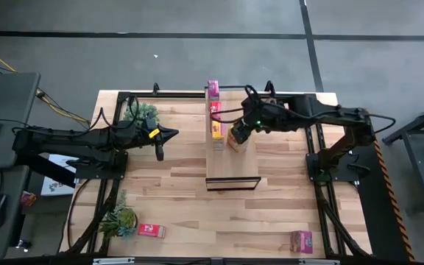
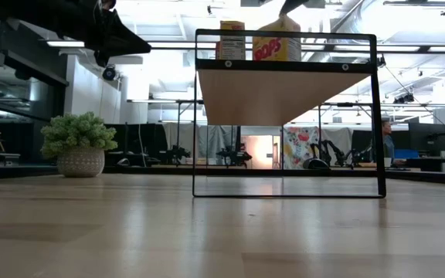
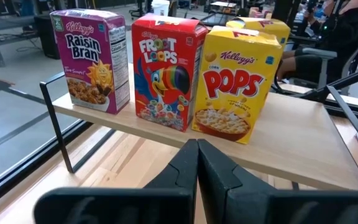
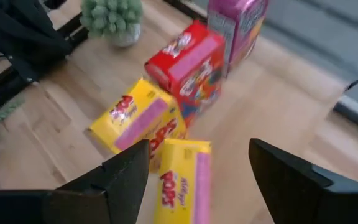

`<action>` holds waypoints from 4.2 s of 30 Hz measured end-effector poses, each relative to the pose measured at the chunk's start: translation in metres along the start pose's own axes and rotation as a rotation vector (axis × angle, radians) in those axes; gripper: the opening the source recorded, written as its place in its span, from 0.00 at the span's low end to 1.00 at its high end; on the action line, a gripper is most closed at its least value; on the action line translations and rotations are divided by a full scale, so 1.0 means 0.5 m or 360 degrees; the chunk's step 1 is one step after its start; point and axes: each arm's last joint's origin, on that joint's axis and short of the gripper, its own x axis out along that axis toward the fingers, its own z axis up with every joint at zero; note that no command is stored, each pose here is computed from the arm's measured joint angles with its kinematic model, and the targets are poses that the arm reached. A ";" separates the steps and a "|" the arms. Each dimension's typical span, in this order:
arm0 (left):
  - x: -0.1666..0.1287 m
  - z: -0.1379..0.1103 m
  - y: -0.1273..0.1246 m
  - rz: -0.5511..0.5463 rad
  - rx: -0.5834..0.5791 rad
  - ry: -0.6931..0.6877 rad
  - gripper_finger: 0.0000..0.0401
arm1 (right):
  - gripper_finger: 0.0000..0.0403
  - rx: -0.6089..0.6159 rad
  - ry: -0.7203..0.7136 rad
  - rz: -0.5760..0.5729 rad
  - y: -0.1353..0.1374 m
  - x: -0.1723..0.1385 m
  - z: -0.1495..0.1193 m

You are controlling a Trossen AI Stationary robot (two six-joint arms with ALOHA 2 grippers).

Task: Stack cereal on shelf
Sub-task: Put the yellow cereal box aligned with the other yellow cereal box on the shelf

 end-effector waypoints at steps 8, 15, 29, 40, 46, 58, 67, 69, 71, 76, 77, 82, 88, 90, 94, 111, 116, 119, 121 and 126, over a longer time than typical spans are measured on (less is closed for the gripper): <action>0.000 -0.005 0.001 0.0006 0.0012 0.0041 0.00 | 0.58 -0.0084 0.0114 -0.0426 -0.020 -0.053 -0.058; 0.000 -0.004 0.000 0.0003 -0.0008 0.0027 0.00 | 0.16 -0.0081 0.0140 -0.0542 -0.036 -0.034 -0.135; 0.000 0.001 0.000 0.0000 -0.0015 -0.0006 0.00 | 0.02 0.0032 -0.0131 -0.0202 -0.089 0.090 -0.244; 0.000 0.000 0.000 0.0000 0.0010 -0.0005 0.00 | 0.00 0.0072 -0.0204 0.0100 -0.086 0.128 -0.253; 0.000 0.000 0.000 0.0000 0.0011 -0.0005 0.00 | 0.00 0.0109 -0.0224 0.0187 -0.075 0.123 -0.252; 0.000 0.000 0.000 0.0000 0.0002 -0.0005 0.00 | 0.00 0.0225 -0.0241 0.0297 -0.054 0.112 -0.259; 0.000 0.000 0.000 0.0000 0.0000 -0.0005 0.00 | 0.00 0.0224 -0.0266 0.0355 -0.043 0.106 -0.260; 0.000 0.000 0.000 0.0000 0.0000 -0.0005 0.00 | 0.00 0.0220 -0.0264 0.0351 -0.044 0.106 -0.261; 0.000 0.000 0.000 -0.0001 0.0001 -0.0004 0.00 | 0.00 0.0220 -0.0273 0.0335 -0.045 0.107 -0.261; 0.000 0.000 0.000 -0.0001 -0.0001 -0.0005 0.00 | 0.00 0.0232 -0.0281 0.0316 -0.049 0.110 -0.257; 0.000 0.000 0.000 -0.0001 -0.0001 -0.0005 0.00 | 0.00 0.0237 -0.0280 0.0315 -0.050 0.111 -0.255; 0.000 0.000 0.000 0.0000 -0.0001 -0.0005 0.00 | 0.00 0.0254 -0.0281 0.0318 -0.053 0.113 -0.251; 0.000 -0.001 0.000 0.0001 0.0002 0.0005 0.00 | 0.00 0.0153 -0.0056 0.0431 -0.047 0.110 -0.272; 0.000 -0.001 0.000 0.0001 0.0002 0.0005 0.00 | 0.00 0.0105 0.0012 0.0446 -0.044 0.106 -0.284; 0.000 -0.001 0.000 0.0000 0.0002 0.0005 0.00 | 0.00 0.0050 0.0043 0.0492 -0.032 0.095 -0.300; 0.000 0.000 0.000 0.0000 -0.0001 -0.0004 0.00 | 0.00 -0.0151 -0.0113 0.0611 0.040 0.152 -0.309; 0.000 -0.001 0.000 0.0000 0.0001 0.0003 0.00 | 0.00 -0.0155 -0.0148 0.0520 0.033 0.153 -0.309; 0.000 0.000 0.000 0.0000 0.0001 0.0002 0.00 | 0.00 -0.0160 -0.0176 0.0484 0.030 0.154 -0.306; 0.000 -0.001 0.000 0.0001 0.0001 0.0003 0.00 | 0.00 -0.0161 -0.0213 0.0430 0.028 0.155 -0.304; 0.000 0.000 0.000 0.0000 0.0000 0.0002 0.00 | 0.00 -0.0159 -0.0252 0.0372 0.022 0.159 -0.299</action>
